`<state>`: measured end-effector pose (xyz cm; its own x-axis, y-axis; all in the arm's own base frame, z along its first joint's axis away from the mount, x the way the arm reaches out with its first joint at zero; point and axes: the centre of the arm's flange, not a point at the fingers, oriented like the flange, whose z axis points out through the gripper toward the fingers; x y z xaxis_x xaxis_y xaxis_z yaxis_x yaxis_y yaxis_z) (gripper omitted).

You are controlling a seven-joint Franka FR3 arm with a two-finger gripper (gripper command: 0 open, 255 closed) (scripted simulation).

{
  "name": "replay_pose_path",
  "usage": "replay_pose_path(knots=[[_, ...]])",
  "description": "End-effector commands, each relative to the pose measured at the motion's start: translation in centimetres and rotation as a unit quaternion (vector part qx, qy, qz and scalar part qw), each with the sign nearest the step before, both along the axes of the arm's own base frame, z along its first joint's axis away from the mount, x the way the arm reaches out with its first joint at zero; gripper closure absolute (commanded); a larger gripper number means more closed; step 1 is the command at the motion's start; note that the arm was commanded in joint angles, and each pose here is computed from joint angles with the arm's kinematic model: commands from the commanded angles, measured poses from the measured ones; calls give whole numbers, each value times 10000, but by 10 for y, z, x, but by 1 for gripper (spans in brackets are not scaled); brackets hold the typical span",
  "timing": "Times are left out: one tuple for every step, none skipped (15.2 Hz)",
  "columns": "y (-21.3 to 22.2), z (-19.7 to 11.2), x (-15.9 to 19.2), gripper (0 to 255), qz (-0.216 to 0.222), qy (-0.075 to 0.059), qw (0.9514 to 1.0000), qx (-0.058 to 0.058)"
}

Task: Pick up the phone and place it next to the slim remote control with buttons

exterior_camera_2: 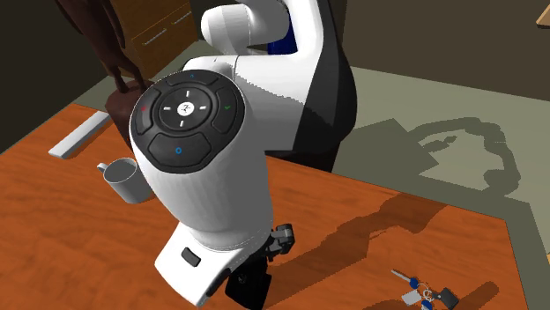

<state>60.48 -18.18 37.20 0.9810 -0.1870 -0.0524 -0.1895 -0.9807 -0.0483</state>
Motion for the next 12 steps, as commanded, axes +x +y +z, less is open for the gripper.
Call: replay_pose_path(knots=[[-1,10,1,255,0,-4,10000,-1],[-1,16,1,255,0,-4,10000,-1],[-1,21,1,255,0,-4,10000,-1],[-1,26,1,255,0,-4,10000,-1],[-1,32,1,255,0,-4,10000,-1],[-1,37,1,255,0,-4,10000,-1],[-1,42,1,255,0,-4,10000,-1],[-1,47,1,255,0,-4,10000,-1],[-1,53,1,255,0,-4,10000,-1],[-1,58,1,255,0,-4,10000,-1],[-1,63,1,255,0,-4,10000,-1],[-1,69,1,255,0,-4,10000,-1]])
